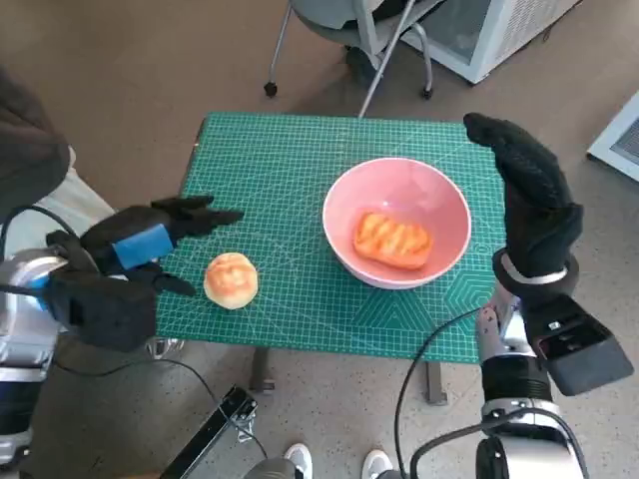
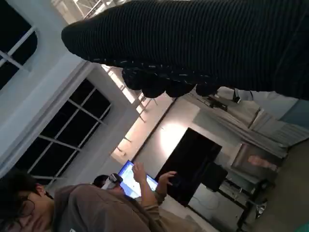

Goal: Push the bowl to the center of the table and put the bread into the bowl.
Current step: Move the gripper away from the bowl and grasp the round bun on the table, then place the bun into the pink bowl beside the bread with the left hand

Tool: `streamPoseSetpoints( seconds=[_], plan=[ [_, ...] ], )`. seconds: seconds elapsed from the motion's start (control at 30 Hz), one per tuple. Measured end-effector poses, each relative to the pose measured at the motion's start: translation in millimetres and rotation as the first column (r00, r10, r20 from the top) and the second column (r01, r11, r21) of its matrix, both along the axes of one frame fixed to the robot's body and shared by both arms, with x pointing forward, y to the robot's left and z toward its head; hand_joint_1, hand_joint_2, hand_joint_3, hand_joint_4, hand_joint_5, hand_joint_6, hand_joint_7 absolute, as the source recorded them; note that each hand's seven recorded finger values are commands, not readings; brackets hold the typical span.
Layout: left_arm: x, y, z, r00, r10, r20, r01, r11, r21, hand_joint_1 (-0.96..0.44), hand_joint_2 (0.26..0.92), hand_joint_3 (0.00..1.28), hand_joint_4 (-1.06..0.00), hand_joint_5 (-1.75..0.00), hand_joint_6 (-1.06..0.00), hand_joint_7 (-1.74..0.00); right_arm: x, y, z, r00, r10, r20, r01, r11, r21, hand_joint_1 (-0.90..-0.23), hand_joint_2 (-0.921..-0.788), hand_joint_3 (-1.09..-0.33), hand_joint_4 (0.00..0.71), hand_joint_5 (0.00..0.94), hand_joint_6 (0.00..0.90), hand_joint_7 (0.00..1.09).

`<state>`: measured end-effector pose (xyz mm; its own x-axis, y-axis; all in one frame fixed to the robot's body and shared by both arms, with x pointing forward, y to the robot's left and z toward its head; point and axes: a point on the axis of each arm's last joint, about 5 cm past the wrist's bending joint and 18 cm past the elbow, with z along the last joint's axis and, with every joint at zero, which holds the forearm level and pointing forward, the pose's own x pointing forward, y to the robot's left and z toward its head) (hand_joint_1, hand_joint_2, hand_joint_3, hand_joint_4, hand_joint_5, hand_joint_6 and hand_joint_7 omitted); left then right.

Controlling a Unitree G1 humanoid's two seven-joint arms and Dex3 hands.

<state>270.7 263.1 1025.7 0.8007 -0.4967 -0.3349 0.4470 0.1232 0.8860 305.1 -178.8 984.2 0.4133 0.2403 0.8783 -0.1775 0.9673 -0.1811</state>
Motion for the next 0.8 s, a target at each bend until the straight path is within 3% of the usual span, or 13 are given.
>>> streamPoseSetpoints(
  seconds=[0.43, 0.5, 0.63, 0.67, 0.7, 0.73, 0.77, 0.8],
  plan=[
    [22.3, -17, -52, 0.984, 0.078, -0.161, -0.052, 0.986, 0.159, -0.16, 0.798, 0.0, -0.25, -0.01, -0.37, -0.02, 0.7, 0.4, 0.5, 1.0, 0.013, -0.001, -0.013, 1.0, -0.005, -0.587, -0.921, -0.684, 0.333, 0.0, 0.03, 0.84],
    [25.7, -20, -57, 0.983, 0.083, -0.164, -0.055, 0.985, 0.166, -0.14, 0.808, 0.01, -0.29, -0.02, -0.4, -0.03, 0.6, -0.1, 0.5, 1.0, 0.012, 0.0, -0.012, 1.0, -0.002, -0.586, -0.921, -0.684, 0.333, 0.0, 0.03, 0.84],
    [33.0, -25, -62, 0.987, 0.082, -0.137, -0.054, 0.979, 0.195, -0.08, 0.873, 0.02, -0.54, -0.06, -0.61, -0.08, 0.6, -0.4, 0.8, 1.0, 0.011, 0.001, -0.011, 1.0, -0.002, -0.585, -0.921, -0.685, 0.333, 0.0, 0.03, 0.84],
    [35.1, -26, -63, 0.989, 0.08, -0.125, -0.054, 0.977, 0.204, -0.18, 0.891, 0.08, -0.68, -0.12, -0.59, -0.53, 0.6, -0.6, 0.9, 1.0, 0.01, 0.002, -0.01, 1.0, -0.002, -0.584, -0.921, -0.685, 0.333, 0.0, 0.03, 0.84],
    [37.0, -27, -63, 0.991, 0.078, -0.112, -0.053, 0.976, 0.209, -0.21, 0.897, 0.1, -0.72, -0.14, -0.58, -0.7, 0.6, -0.6, 1.0, 1.0, 0.01, 0.002, -0.01, 1.0, -0.002, -0.584, -0.921, -0.685, 0.332, 0.0, 0.03, 0.84],
    [38.5, -27, -63, 0.992, 0.075, -0.099, -0.052, 0.975, 0.217, -0.14, 0.905, 0.1, -0.71, -0.52, -0.57, -0.88, 0.6, -0.7, 1.1, 1.0, 0.01, 0.003, -0.01, 1.0, -0.002, -0.583, -0.921, -0.685, 0.332, 0.0, 0.03, 0.84],
    [39.6, -26, -63, 0.994, 0.071, -0.085, -0.051, 0.973, 0.223, -0.09, 0.911, 0.1, -0.7, -0.77, -0.56, -1.0, 0.6, -0.7, 1.3, 1.0, 0.01, 0.004, -0.01, 1.0, -0.002, -0.583, -0.921, -0.685, 0.332, 0.0, 0.029, 0.84],
    [40.6, -26, -62, 0.995, 0.064, -0.07, -0.046, 0.973, 0.225, -0.07, 0.913, 0.1, -0.69, -0.86, -0.57, -1.03, 0.5, -0.8, 1.4, 1.0, 0.009, 0.005, -0.009, 1.0, -0.002, -0.582, -0.921, -0.685, 0.332, 0.0, 0.029, 0.84]
  ],
)
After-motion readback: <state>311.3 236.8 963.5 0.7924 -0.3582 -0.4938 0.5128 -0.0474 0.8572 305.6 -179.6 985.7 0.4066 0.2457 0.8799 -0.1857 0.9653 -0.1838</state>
